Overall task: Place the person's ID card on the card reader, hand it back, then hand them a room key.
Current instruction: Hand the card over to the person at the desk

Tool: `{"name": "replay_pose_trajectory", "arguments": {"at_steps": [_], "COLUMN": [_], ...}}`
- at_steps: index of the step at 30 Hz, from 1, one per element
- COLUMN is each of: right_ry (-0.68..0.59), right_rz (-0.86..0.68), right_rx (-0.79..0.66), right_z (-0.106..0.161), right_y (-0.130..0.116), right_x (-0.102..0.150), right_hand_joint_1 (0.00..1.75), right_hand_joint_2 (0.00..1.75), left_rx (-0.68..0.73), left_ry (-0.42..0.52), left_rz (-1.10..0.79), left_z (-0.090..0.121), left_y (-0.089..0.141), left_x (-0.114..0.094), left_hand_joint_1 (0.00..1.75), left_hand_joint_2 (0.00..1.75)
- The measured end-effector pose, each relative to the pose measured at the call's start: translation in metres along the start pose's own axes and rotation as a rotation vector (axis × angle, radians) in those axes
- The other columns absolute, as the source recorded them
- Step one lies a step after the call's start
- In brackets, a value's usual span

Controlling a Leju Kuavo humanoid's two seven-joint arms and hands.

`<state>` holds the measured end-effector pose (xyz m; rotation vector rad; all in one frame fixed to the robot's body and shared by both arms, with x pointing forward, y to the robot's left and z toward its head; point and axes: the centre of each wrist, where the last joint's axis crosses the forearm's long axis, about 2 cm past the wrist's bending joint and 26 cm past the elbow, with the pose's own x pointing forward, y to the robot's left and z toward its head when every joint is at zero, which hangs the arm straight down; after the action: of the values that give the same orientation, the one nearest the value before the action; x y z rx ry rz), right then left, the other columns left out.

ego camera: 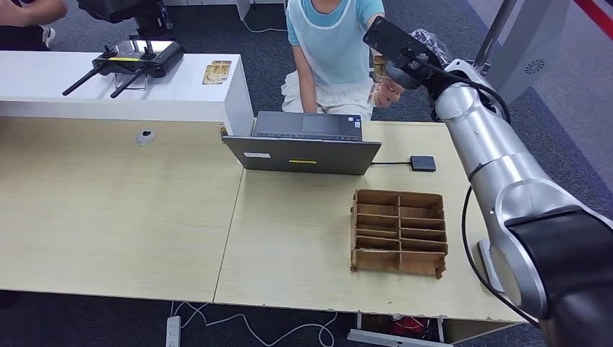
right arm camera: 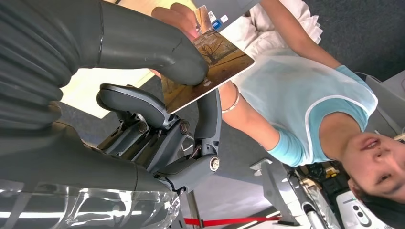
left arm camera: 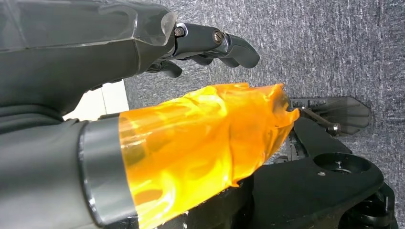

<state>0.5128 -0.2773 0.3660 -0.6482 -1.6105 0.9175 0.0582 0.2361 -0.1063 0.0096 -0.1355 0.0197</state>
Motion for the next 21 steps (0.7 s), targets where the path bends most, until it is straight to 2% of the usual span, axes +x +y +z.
{"name": "replay_pose_trajectory", "arguments": {"at_steps": [1, 2, 5, 6, 21], "right_ry": [0.003, 0.006, 0.015, 0.018, 0.040], "right_rz": [-0.004, -0.006, -0.010, -0.009, -0.017], "right_rx": [0.000, 0.001, 0.003, 0.002, -0.059], "right_z": [0.000, 0.000, 0.001, 0.001, 0.007], "right_y": [0.000, 0.000, 0.001, 0.000, -0.011], "right_x": [-0.001, -0.002, -0.005, -0.006, -0.025], "right_hand_joint_1": [1.72, 1.61, 0.34, 0.02, 0.00], "right_hand_joint_2": [1.75, 1.75, 1.75, 1.75, 1.75], "left_rx": [0.000, 0.000, 0.000, 0.000, 0.002], "left_ry": [0.000, 0.001, 0.002, 0.003, 0.010], "left_rz": [0.000, 0.000, -0.002, -0.004, -0.008], "left_z": [0.000, 0.000, 0.000, 0.000, 0.000], "left_y": [0.000, 0.000, 0.000, 0.000, -0.001], "left_x": [0.000, 0.000, -0.001, -0.001, -0.001], "left_hand_joint_1": [0.00, 0.00, 0.00, 0.00, 0.00], "left_hand_joint_2": [0.00, 0.00, 0.00, 0.00, 0.00]}}
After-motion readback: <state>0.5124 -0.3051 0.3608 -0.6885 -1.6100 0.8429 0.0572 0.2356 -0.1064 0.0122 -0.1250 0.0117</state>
